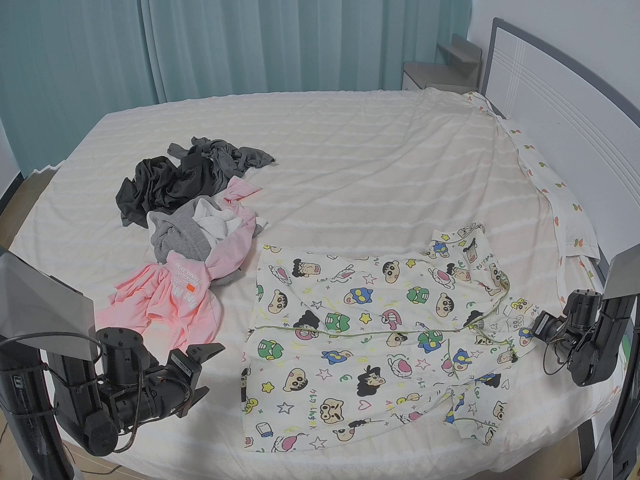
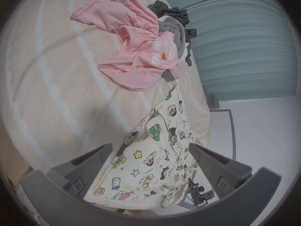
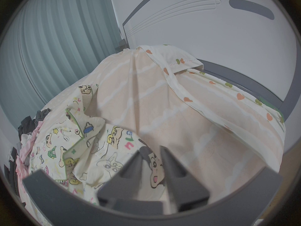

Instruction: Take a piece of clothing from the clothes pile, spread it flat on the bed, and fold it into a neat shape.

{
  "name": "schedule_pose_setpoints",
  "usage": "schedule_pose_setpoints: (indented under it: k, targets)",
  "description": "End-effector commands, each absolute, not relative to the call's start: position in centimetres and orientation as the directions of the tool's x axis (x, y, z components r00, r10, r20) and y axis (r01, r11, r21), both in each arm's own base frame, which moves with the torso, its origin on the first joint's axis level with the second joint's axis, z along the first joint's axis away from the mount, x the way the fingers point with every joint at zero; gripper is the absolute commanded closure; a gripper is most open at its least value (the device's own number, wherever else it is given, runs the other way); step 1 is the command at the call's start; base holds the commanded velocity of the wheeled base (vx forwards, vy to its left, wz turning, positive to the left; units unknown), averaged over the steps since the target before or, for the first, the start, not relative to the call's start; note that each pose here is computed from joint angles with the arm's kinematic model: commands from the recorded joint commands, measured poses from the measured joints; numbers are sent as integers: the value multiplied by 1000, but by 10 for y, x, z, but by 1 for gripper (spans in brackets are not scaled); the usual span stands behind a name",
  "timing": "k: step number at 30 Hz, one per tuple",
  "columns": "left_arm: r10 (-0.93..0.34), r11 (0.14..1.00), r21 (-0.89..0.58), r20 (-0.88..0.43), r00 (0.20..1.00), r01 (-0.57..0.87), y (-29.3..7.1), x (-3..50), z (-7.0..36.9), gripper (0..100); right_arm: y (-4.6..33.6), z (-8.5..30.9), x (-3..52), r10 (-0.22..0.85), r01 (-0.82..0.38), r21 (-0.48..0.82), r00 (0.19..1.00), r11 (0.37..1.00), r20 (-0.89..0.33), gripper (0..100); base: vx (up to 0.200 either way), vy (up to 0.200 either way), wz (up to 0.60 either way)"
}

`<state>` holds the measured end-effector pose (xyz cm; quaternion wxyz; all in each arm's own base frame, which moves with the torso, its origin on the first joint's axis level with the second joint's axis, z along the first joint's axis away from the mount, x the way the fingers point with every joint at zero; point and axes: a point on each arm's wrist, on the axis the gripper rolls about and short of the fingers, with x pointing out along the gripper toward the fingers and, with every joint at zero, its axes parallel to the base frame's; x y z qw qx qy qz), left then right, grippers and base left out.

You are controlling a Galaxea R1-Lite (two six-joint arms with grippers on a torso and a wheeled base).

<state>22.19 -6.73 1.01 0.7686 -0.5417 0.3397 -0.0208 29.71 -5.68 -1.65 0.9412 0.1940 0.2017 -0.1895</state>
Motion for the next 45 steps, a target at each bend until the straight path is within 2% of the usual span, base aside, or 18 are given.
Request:
schedule_pose_setpoints:
  k: [1,5,7,11,12,15,31,37,45]
  targets:
    - [-402,407,-855,-484,777,-322,-68,223,12,0,-63,8,300,-268,390,335,895,858,-356,0,0,0,0]
    - [-403,408,-854,-485,776,-322,-68,223,11,0,-58,20,311,-152,262,372,942,890,-299,0,0,0,0]
    - [-403,408,-854,-485,776,-322,-68,222,12,0,-60,20,326,-123,237,374,945,897,-304,0,0,0,0]
    - [-403,408,-854,-487,775,-324,-68,222,11,0,-63,11,339,-90,248,368,914,896,-395,0,0,0,0]
    - [-403,408,-854,-487,775,-324,-68,222,11,0,-64,6,343,-38,222,384,901,896,-433,0,0,0,0]
    - [-403,409,-853,-487,775,-323,-68,222,11,0,-69,-1,348,9,198,405,890,893,-456,0,0,0,0]
    - [-406,410,-853,-487,774,-322,-69,222,11,0,-83,-13,359,96,142,438,874,887,-477,0,0,0,0]
    - [-404,409,-853,-487,774,-323,-68,222,11,0,-86,-11,350,150,112,483,869,869,-471,0,0,0,0]
    - [-403,410,-853,-487,775,-323,-68,222,11,0,-87,-13,352,164,148,557,866,817,-472,0,0,0,0]
